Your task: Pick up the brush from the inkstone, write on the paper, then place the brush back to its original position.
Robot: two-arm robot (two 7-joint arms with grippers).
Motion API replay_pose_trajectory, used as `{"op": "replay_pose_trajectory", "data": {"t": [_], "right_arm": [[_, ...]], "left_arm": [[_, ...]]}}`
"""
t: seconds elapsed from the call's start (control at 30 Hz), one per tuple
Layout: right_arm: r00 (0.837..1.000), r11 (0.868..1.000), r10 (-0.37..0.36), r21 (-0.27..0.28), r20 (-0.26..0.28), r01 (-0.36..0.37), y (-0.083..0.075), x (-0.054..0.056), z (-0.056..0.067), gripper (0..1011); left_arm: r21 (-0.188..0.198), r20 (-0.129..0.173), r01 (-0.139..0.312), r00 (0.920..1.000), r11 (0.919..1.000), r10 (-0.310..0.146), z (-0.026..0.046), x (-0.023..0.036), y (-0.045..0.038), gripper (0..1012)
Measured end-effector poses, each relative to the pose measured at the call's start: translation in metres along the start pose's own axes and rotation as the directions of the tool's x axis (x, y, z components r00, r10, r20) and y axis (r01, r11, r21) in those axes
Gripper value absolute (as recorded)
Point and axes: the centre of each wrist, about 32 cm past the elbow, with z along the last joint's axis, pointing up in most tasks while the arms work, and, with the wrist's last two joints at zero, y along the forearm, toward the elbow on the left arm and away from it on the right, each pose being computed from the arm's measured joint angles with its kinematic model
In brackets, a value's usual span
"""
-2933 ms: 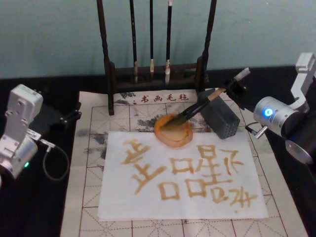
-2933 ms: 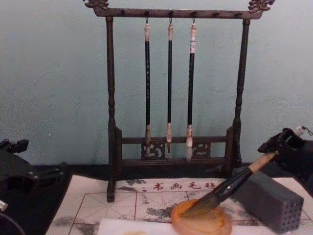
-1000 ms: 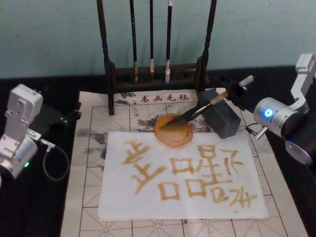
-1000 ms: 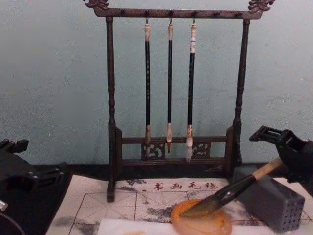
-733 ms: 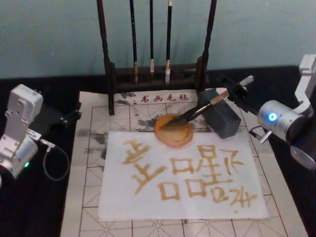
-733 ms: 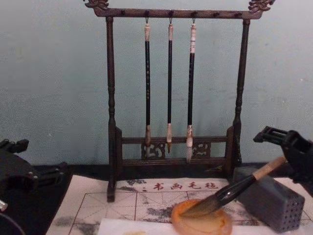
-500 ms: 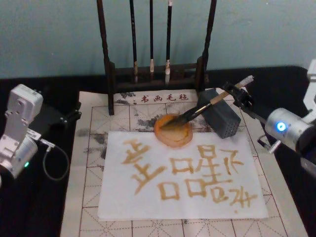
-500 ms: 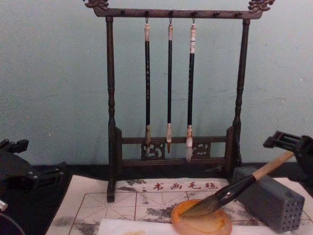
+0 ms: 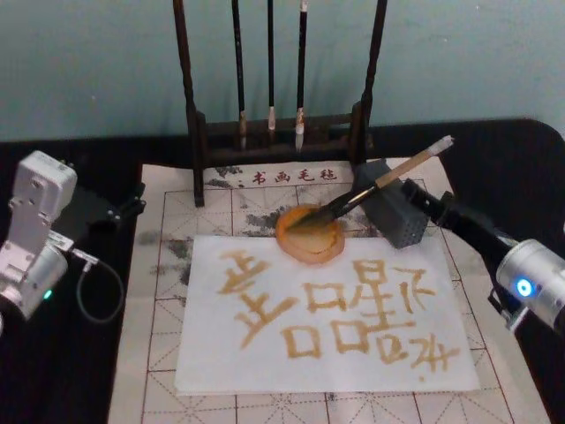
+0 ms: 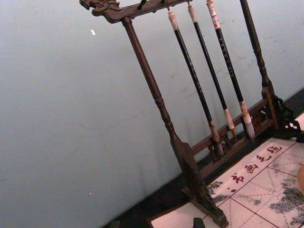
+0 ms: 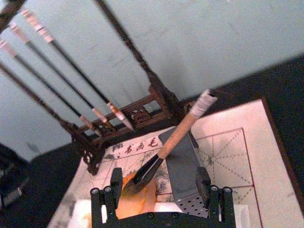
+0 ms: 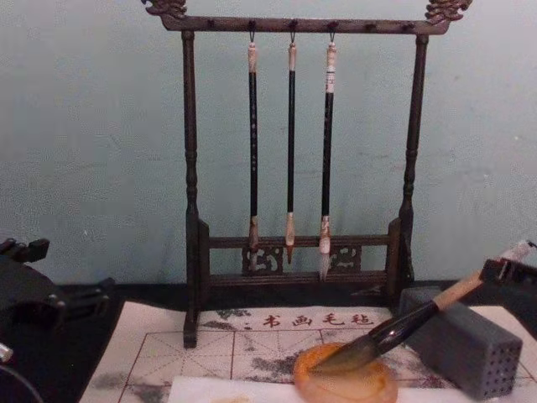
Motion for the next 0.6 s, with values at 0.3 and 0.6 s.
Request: {"op": "replay_pose_trajectory", "data": {"t": [0.3,0.6], "right_arm": [[0.967,0.999,0.035,0.032,0.251,-0.044,-0.011,-0.004,-0.015,1000],[0.891,0.998,0.031,0.035,0.453,-0.053,-0.012,-0.002,-0.031,1000]], "left_arm": [[0.000,0.000,0.000,1.0000,1.0000,0.000,0.0000,0.0000,0.0000,1001],[0.000,0.000,0.000,1.0000,1.0000,0.000,0.0000,0.0000,0.0000,1001]]}}
